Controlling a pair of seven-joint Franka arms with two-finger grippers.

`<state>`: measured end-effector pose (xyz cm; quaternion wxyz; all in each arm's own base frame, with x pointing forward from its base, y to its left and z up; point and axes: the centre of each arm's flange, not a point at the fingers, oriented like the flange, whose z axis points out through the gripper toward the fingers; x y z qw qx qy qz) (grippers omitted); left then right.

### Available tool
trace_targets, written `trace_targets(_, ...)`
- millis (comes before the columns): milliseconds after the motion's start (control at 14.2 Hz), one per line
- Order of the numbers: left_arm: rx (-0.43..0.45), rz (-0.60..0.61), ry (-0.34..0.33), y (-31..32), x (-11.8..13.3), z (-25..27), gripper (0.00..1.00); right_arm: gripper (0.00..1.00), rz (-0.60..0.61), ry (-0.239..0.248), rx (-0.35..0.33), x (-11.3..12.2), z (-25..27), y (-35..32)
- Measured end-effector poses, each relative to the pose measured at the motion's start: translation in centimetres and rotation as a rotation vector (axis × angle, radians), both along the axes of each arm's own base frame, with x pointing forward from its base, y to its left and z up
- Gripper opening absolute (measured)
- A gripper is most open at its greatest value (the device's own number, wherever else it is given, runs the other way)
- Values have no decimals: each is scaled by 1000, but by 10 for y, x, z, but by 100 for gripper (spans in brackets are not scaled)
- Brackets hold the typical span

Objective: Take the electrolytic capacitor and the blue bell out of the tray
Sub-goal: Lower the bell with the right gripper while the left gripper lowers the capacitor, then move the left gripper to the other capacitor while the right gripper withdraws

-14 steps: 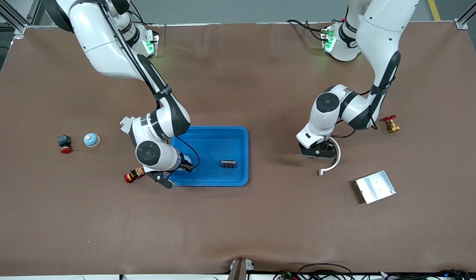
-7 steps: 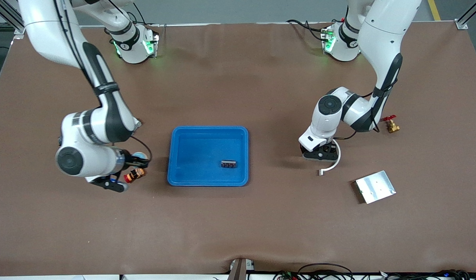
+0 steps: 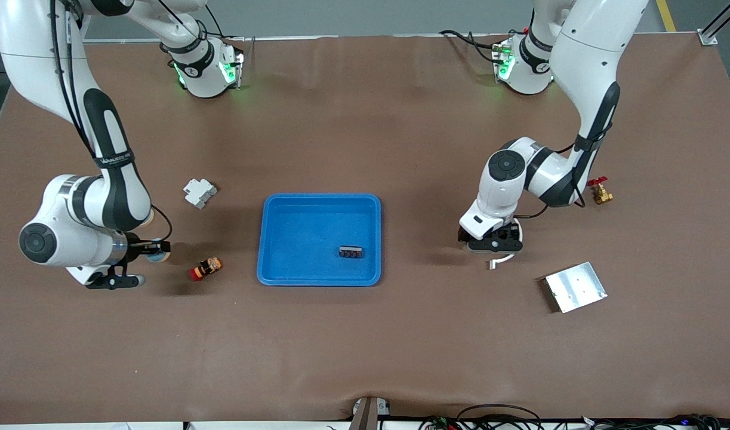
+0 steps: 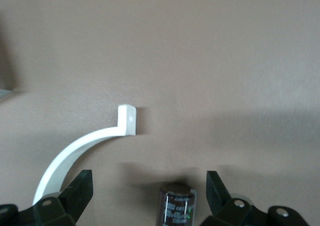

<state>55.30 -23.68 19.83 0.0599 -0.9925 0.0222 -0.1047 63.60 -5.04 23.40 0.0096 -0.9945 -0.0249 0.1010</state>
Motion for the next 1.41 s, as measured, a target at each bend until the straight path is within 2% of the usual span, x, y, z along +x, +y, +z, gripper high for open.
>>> trace_targets(211,-59,187,46,-28,17,36,100,65,10,-30,-5,3,0,7)
trace_targets(423,-130,443,84,-54,30,72,100,65,-11,-50,-19,6,-8,30)
trace_targets(564,-201,645,75,-71,34,90,100,65,-7,-38,-25,5,-20,42)
trace_targets(916,-288,1102,49,-130,36,96,100,65,-6,-11,-34,1,-40,41)
trace_targets(986,-307,1174,43,-141,40,94,100,70,-8,-12,-35,1,-40,40)
trace_targets(1198,-312,1233,48,-168,39,80,100,98,-22,-5,-38,1,-38,34)
trace_targets(1409,-293,1264,50,-182,33,78,100,100,-26,-27,-33,6,-14,34)
